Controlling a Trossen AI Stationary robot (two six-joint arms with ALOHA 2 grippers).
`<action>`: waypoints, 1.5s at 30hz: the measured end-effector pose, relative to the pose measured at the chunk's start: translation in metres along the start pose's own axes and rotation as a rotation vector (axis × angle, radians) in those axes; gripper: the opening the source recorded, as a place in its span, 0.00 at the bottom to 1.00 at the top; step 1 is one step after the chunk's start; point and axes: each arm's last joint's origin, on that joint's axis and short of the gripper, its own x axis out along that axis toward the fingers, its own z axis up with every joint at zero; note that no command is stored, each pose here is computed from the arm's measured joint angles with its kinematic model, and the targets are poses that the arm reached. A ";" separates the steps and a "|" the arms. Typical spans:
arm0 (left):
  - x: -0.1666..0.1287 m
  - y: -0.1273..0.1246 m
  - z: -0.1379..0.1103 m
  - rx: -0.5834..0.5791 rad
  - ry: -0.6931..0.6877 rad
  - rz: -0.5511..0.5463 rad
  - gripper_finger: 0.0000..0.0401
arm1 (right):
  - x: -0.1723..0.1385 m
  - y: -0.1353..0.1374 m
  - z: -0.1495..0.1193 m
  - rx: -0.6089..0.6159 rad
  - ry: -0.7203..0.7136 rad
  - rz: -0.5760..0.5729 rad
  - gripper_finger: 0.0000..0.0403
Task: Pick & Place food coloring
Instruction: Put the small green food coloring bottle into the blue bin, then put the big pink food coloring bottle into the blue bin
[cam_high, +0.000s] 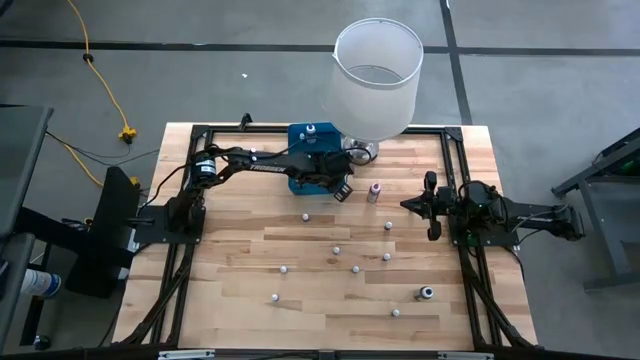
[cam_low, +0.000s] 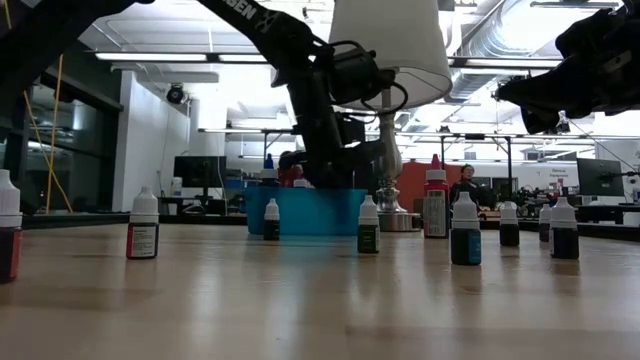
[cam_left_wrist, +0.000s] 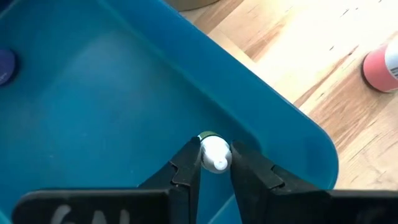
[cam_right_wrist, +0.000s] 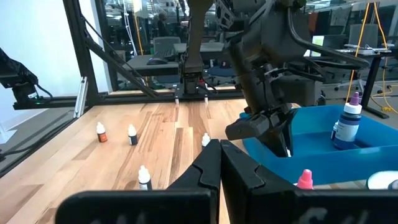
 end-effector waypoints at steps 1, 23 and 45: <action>0.000 0.000 0.000 0.000 0.000 0.000 0.17 | 0.000 0.000 0.000 0.000 0.000 0.000 0.00; 0.000 -0.001 0.000 0.020 0.003 -0.026 0.18 | 0.000 0.000 0.000 0.000 0.000 0.000 0.00; -0.001 -0.001 0.000 0.058 0.014 -0.044 0.37 | 0.000 0.000 0.000 0.000 0.000 0.000 0.00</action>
